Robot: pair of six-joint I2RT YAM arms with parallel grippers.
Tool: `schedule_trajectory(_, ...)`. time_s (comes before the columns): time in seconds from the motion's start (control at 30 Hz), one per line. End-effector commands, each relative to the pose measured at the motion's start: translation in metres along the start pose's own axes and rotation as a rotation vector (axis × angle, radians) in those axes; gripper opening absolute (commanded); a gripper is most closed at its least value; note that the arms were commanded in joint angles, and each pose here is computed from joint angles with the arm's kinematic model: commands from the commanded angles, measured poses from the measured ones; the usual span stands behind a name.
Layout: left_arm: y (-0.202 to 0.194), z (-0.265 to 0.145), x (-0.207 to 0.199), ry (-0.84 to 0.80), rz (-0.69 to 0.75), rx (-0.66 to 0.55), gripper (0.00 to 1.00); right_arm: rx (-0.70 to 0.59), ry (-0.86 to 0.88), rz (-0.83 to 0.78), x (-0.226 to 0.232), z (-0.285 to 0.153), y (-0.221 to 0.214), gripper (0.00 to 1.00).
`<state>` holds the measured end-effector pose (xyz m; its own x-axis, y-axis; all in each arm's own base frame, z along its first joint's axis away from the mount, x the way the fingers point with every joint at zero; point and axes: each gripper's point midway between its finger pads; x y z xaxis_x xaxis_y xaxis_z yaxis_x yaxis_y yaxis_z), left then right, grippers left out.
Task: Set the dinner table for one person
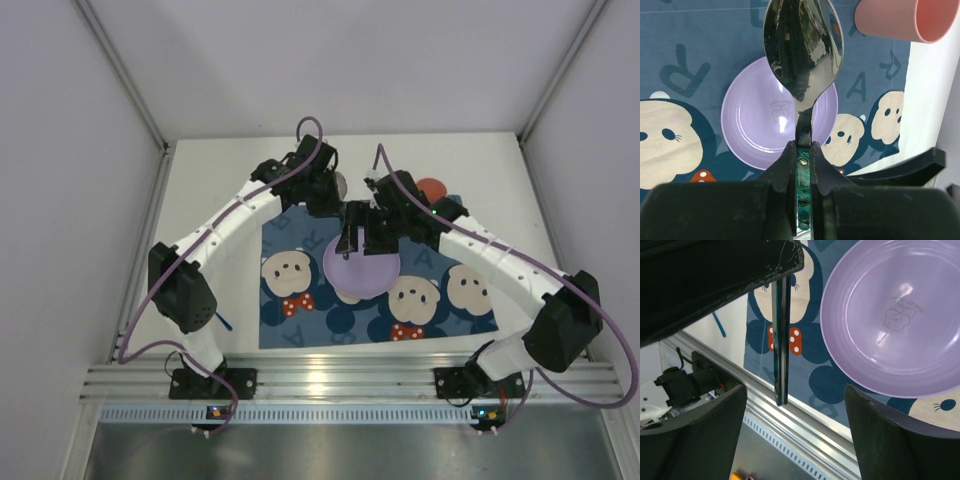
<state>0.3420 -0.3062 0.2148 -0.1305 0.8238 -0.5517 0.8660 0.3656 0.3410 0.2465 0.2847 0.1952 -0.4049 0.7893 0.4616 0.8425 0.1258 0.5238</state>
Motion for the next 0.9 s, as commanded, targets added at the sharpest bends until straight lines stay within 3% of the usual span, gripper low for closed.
schedule_trajectory(0.0,0.003,-0.017,-0.017,-0.053,0.003,-0.018,0.0,-0.085,0.009,-0.029,0.019,0.005,0.024,0.78)
schedule_trajectory(0.13,0.001,-0.019,-0.014,-0.055,0.009,-0.02,0.0,-0.081,-0.023,-0.021,0.016,0.015,0.023,0.6)
schedule_trajectory(0.27,-0.005,-0.019,-0.007,-0.053,0.006,-0.012,0.0,-0.091,-0.047,-0.018,0.013,0.016,0.024,0.19)
schedule_trajectory(0.37,-0.007,-0.017,-0.004,-0.047,0.005,-0.01,0.0,-0.108,-0.062,-0.014,0.01,0.012,0.025,0.02)
schedule_trajectory(0.53,-0.009,-0.014,0.001,-0.037,0.015,-0.008,0.0,-0.158,-0.095,-0.017,0.005,-0.006,0.029,0.0)
schedule_trajectory(0.63,-0.008,-0.013,0.009,-0.01,0.047,-0.013,0.13,-0.168,-0.146,-0.02,-0.008,-0.022,0.022,0.0)
schedule_trajectory(0.67,-0.007,-0.016,0.012,0.002,0.06,-0.015,0.23,-0.155,-0.155,-0.025,-0.011,-0.025,0.016,0.0)
schedule_trajectory(0.77,0.007,-0.025,0.021,0.051,0.109,-0.084,0.35,-0.133,-0.252,-0.038,-0.031,-0.044,0.001,0.0)
schedule_trajectory(0.8,0.012,-0.028,0.026,0.068,0.115,-0.101,0.48,-0.132,-0.285,-0.04,-0.038,-0.048,-0.002,0.0)
schedule_trajectory(0.87,0.02,-0.039,0.035,0.097,0.137,-0.143,0.56,-0.109,-0.323,-0.038,-0.049,-0.061,-0.016,0.0)
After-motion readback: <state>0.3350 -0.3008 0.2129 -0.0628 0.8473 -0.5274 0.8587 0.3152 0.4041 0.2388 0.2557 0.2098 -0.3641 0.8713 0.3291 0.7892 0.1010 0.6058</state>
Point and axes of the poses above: each gripper's point midway between its finger pads, its own z axis out along the fingers, its own x axis along the line the jaws close on, y = z × x, and after that the axes turned 10 degrees about -z, right-handed
